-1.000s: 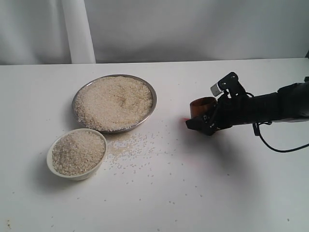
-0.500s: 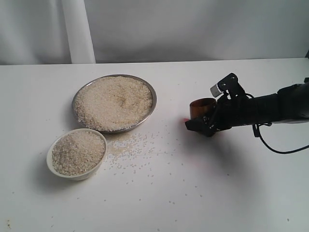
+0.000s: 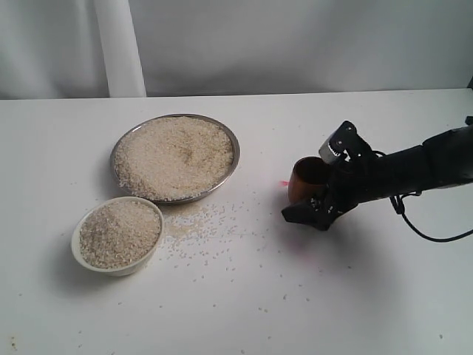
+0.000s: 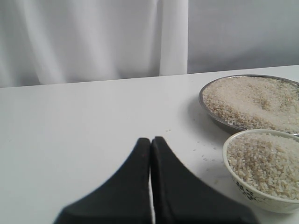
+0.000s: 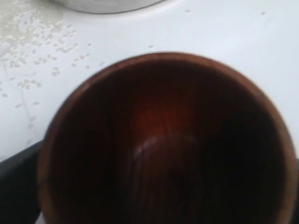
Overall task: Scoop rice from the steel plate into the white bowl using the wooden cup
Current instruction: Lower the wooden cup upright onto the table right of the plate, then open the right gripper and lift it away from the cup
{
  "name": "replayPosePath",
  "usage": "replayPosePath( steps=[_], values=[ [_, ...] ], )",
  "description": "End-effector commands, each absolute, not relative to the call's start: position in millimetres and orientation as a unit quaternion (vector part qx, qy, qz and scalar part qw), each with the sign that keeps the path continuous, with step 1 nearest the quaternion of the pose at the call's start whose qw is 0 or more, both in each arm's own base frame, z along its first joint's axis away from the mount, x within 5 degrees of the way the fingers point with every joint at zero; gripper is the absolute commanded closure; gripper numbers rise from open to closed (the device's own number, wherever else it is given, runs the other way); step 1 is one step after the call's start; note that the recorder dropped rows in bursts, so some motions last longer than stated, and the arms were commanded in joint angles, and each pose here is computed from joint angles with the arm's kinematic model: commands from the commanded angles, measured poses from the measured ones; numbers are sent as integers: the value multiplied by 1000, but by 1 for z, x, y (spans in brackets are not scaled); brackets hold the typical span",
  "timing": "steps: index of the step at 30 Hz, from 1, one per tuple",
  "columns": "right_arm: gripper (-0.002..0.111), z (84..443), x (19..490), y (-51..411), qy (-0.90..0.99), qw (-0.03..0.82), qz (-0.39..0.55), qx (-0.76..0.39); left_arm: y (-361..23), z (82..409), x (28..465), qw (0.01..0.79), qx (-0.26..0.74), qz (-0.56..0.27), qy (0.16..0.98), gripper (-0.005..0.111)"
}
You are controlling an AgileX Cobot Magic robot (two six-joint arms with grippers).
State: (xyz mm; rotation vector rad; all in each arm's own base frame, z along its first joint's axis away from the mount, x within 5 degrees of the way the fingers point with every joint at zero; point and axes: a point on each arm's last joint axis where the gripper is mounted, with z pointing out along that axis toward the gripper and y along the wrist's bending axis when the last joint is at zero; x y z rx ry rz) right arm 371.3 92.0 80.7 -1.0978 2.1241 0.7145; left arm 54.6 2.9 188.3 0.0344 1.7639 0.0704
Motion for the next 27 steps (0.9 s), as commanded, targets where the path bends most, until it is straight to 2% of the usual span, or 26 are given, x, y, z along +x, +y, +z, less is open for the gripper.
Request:
replayPosePath(
  steps=[1, 12, 19, 27],
  values=[
    [3, 83, 365, 88, 816, 284, 253, -435, 2, 189, 55, 639, 12, 24, 769, 107],
    [3, 139, 359, 84, 821, 293, 226, -436, 2, 189, 55, 639, 12, 24, 769, 107],
    [3, 203, 349, 84, 815, 350, 224, -404, 2, 189, 55, 639, 12, 24, 769, 107],
    [5, 293, 308, 84, 773, 428, 219, -413, 2, 189, 55, 639, 12, 24, 769, 107]
  ],
)
